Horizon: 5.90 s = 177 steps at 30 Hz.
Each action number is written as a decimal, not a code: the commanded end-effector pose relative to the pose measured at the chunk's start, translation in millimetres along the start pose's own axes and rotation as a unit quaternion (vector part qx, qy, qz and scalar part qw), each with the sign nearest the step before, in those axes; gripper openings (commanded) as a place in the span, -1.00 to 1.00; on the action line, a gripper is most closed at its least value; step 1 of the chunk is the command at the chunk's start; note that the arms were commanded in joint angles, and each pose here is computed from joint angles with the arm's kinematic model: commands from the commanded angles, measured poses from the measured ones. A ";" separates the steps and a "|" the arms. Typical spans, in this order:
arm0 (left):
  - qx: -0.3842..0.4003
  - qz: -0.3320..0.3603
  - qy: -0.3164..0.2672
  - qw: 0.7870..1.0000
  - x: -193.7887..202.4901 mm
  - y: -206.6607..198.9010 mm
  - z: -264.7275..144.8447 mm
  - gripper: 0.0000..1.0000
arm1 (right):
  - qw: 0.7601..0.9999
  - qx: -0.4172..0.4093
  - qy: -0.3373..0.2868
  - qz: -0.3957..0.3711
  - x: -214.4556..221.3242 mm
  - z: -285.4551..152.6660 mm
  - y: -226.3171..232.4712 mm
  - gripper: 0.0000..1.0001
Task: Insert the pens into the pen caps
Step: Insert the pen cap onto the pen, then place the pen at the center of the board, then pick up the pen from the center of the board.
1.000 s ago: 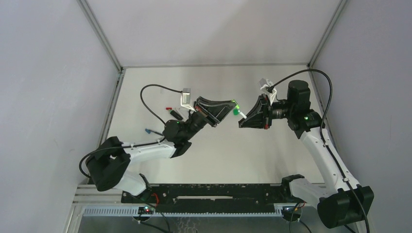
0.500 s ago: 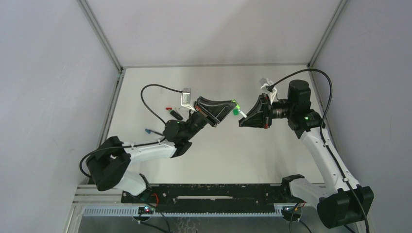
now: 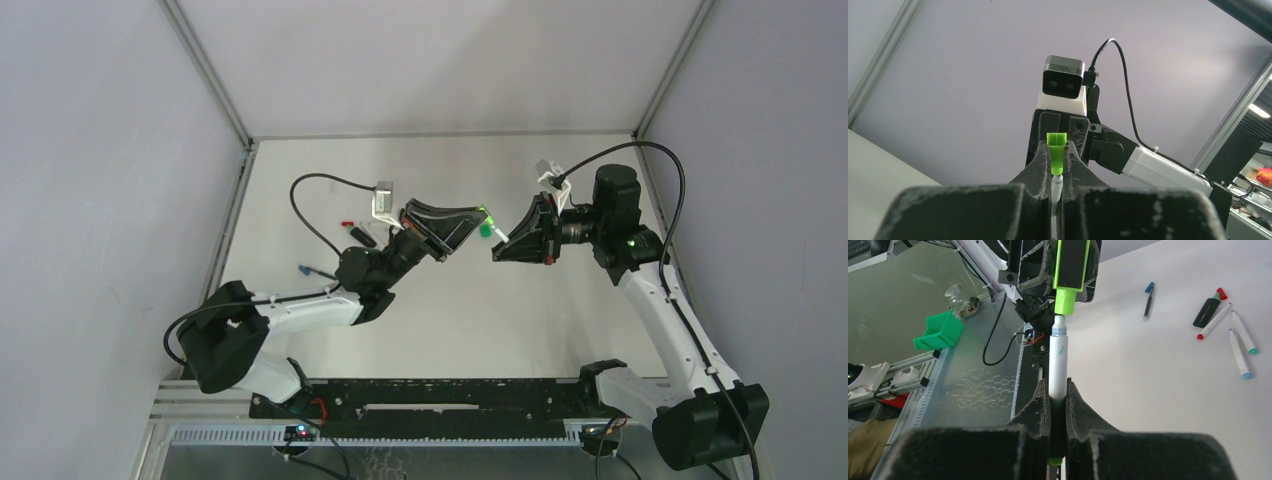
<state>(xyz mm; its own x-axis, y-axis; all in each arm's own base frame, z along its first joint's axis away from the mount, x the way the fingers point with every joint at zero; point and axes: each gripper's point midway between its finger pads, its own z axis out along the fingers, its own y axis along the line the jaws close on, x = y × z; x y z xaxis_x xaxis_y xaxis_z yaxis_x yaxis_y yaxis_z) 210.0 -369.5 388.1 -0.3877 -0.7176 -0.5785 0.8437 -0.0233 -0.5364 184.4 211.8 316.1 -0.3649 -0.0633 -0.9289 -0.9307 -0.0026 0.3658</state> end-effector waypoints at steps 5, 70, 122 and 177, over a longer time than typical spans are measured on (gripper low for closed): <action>0.033 -0.007 -0.019 0.999 -11.2 -17.5 8.9 -1.00 | 1.000 0.004 -0.006 -0.017 -5.3 -1.8 1.2 -1.00; -0.088 -0.140 0.081 0.983 63.5 19.9 -42.0 -0.49 | 0.995 0.078 -0.003 -0.058 14.1 -8.2 -44.0 -1.00; -0.274 0.326 0.002 0.905 -133.1 155.1 -33.8 0.89 | 0.716 0.631 0.159 0.253 184.4 -224.4 -295.0 -0.67; -0.595 0.201 0.313 0.712 -91.1 287.8 -172.5 -0.10 | 0.918 0.381 0.089 0.069 65.0 -151.9 -180.5 0.05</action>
<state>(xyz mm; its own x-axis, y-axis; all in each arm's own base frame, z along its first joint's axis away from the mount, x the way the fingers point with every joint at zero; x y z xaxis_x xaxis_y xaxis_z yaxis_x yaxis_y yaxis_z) 430.6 -195.6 161.2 -0.6481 0.1111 -0.7534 0.2522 0.9648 -0.0747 342.3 35.4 146.4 -0.6802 -0.1636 -0.7145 -0.5319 0.7808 0.3277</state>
